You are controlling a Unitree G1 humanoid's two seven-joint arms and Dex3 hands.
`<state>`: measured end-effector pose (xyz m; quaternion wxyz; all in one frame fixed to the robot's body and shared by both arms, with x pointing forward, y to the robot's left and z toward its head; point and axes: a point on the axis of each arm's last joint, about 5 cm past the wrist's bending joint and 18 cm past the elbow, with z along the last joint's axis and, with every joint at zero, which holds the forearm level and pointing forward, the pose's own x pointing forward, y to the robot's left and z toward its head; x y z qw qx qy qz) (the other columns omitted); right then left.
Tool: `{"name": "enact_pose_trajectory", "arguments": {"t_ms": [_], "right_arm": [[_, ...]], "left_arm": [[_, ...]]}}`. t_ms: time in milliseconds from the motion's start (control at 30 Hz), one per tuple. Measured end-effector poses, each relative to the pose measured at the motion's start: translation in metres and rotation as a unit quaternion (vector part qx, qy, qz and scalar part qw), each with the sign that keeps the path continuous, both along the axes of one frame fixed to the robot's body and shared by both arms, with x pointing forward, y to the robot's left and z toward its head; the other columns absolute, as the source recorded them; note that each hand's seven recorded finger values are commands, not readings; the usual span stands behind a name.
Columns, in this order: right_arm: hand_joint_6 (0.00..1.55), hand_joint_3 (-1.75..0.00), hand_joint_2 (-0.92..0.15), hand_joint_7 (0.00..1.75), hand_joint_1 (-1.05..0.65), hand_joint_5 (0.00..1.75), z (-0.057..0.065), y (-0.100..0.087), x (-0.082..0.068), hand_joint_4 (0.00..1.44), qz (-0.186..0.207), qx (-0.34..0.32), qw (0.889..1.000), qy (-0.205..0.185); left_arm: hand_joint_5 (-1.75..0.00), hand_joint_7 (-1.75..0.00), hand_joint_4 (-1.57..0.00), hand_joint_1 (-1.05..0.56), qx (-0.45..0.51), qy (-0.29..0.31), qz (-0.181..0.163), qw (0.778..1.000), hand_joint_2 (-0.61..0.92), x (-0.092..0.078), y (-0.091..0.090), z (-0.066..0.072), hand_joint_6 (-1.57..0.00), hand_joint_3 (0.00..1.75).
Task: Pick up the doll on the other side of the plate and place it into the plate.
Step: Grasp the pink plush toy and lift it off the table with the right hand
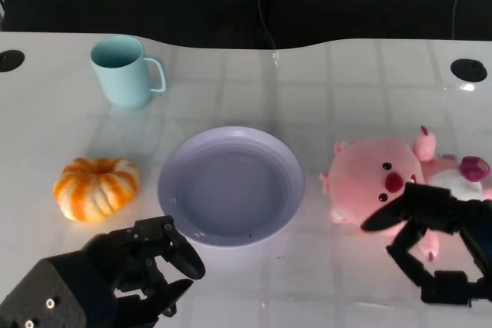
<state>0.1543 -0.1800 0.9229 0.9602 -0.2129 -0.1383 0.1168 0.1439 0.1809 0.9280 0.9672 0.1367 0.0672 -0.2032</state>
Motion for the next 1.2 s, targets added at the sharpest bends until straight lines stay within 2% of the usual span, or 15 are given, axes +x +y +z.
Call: {"name": "enact_pose_trajectory", "arguments": {"t_ms": [33, 100, 167, 300, 400, 600, 967, 1100, 1200], "right_arm": [[0.55, -0.68, -0.61, 0.56, -0.14, 0.87, 0.001, -0.001, 0.001, 0.50, -0.004, -0.003, 1.000, -0.008], [0.46, -0.40, -0.74, 0.46, -0.23, 0.79, 0.002, -0.003, 0.002, 0.38, -0.016, -0.011, 1.000, -0.017], [0.37, -0.19, -0.86, 0.36, -0.34, 0.75, 0.004, -0.006, 0.003, 0.24, -0.027, -0.038, 0.999, -0.025], [0.27, -0.06, -0.92, 0.27, -0.43, 0.73, 0.008, -0.014, 0.005, 0.07, -0.047, -0.115, 0.991, -0.040], [0.22, -0.01, -0.90, 0.22, -0.48, 0.70, 0.012, -0.019, 0.006, 0.01, -0.057, -0.157, 0.985, -0.047], [0.17, 0.00, -0.87, 0.17, -0.57, 0.59, 0.020, -0.023, 0.007, 0.00, -0.070, -0.234, 0.969, -0.036], [0.18, -0.01, -0.86, 0.13, -0.64, 0.51, 0.028, -0.023, 0.018, 0.00, -0.066, -0.307, 0.949, -0.004], [0.18, -0.01, -0.87, 0.10, -0.65, 0.47, 0.026, -0.022, 0.019, 0.01, -0.061, -0.358, 0.931, 0.039], [0.18, -0.01, -0.88, 0.09, -0.67, 0.46, 0.025, -0.020, 0.024, 0.01, -0.055, -0.388, 0.918, 0.054]], "left_arm": [[-1.55, -1.40, -0.58, -0.13, 0.000, 0.000, 0.000, 1.000, 0.92, 0.000, 0.000, 0.000, -0.54, 0.49], [-1.55, -1.40, -0.57, -0.12, 0.000, 0.000, 0.000, 1.000, 0.92, 0.000, 0.000, 0.000, -0.53, 0.49], [-1.55, -1.40, -0.57, -0.12, 0.000, -0.005, -0.002, 1.000, 0.92, 0.000, 0.000, 0.000, -0.53, 0.49], [-1.55, -1.40, -0.57, -0.13, 0.000, -0.006, -0.002, 1.000, 0.92, 0.000, 0.000, 0.000, -0.53, 0.49], [-1.55, -1.40, -0.57, -0.13, -0.001, -0.006, -0.003, 1.000, 0.92, 0.000, -0.001, 0.000, -0.53, 0.50], [-1.54, -1.40, -0.57, -0.14, -0.002, 0.000, -0.001, 1.000, 0.92, -0.001, -0.001, -0.001, -0.53, 0.48], [-1.55, -1.39, -0.58, -0.15, -0.003, 0.001, -0.001, 1.000, 0.92, 0.000, -0.003, -0.003, -0.53, 0.47], [-1.55, -1.37, -0.58, -0.12, -0.006, 0.011, 0.000, 1.000, 0.92, -0.005, -0.005, -0.005, -0.54, 0.47], [-1.56, -1.35, -0.58, -0.12, 0.002, 0.009, 0.001, 1.000, 0.92, -0.008, -0.006, -0.003, -0.54, 0.49]]}}
